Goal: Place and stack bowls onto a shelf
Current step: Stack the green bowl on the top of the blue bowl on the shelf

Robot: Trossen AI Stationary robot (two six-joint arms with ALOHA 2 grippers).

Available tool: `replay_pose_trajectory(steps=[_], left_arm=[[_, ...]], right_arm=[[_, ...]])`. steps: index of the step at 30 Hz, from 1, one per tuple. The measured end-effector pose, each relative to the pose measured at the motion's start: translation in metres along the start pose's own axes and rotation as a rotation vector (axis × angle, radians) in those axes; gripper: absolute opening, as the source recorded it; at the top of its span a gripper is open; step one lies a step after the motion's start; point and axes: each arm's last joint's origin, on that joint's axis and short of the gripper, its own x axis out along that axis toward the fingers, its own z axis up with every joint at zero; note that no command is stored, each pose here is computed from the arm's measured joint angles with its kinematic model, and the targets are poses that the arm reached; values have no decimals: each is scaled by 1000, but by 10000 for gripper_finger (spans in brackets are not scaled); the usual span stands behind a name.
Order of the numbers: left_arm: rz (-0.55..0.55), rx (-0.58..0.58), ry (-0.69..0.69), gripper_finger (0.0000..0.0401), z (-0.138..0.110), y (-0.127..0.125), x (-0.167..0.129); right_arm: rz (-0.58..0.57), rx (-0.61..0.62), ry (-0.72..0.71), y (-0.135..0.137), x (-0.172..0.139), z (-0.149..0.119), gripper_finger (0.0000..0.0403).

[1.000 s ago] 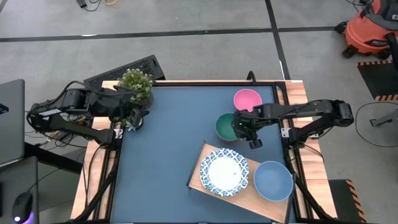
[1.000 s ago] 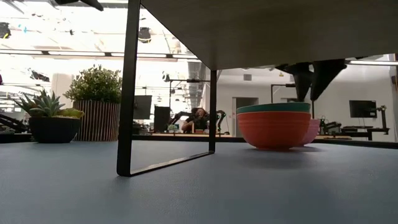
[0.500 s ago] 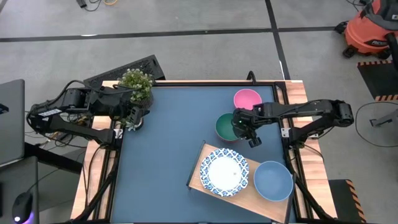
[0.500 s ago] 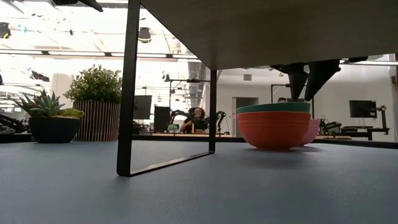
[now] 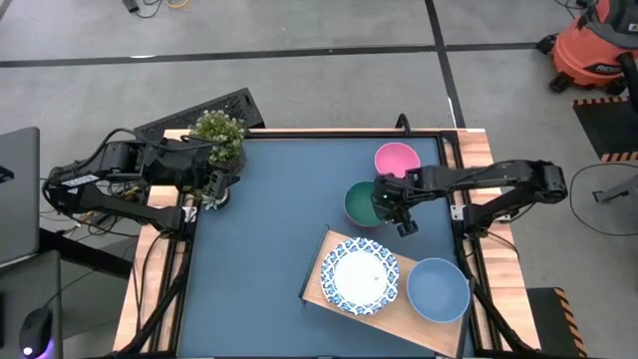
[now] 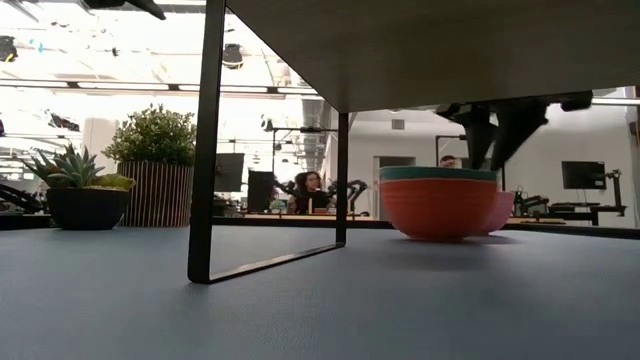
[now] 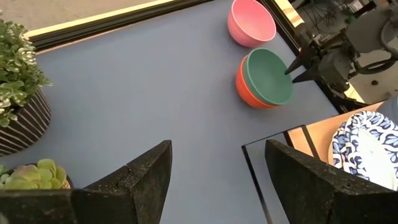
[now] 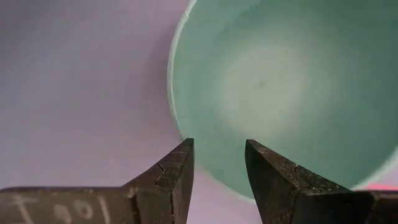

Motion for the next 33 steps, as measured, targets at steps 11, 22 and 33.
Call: replay_pose_trajectory(steps=[11, 22, 33], left_arm=[[1, -12, 1, 243, 0, 0, 0], [3, -13, 10, 243, -1, 1, 0], [3, -13, 10, 243, -1, 1, 0]], right_arm=[[-12, -38, -48, 3, -14, 12, 168], [68, -45, 54, 9, 19, 6, 168], [79, -54, 71, 11, 23, 7, 83]])
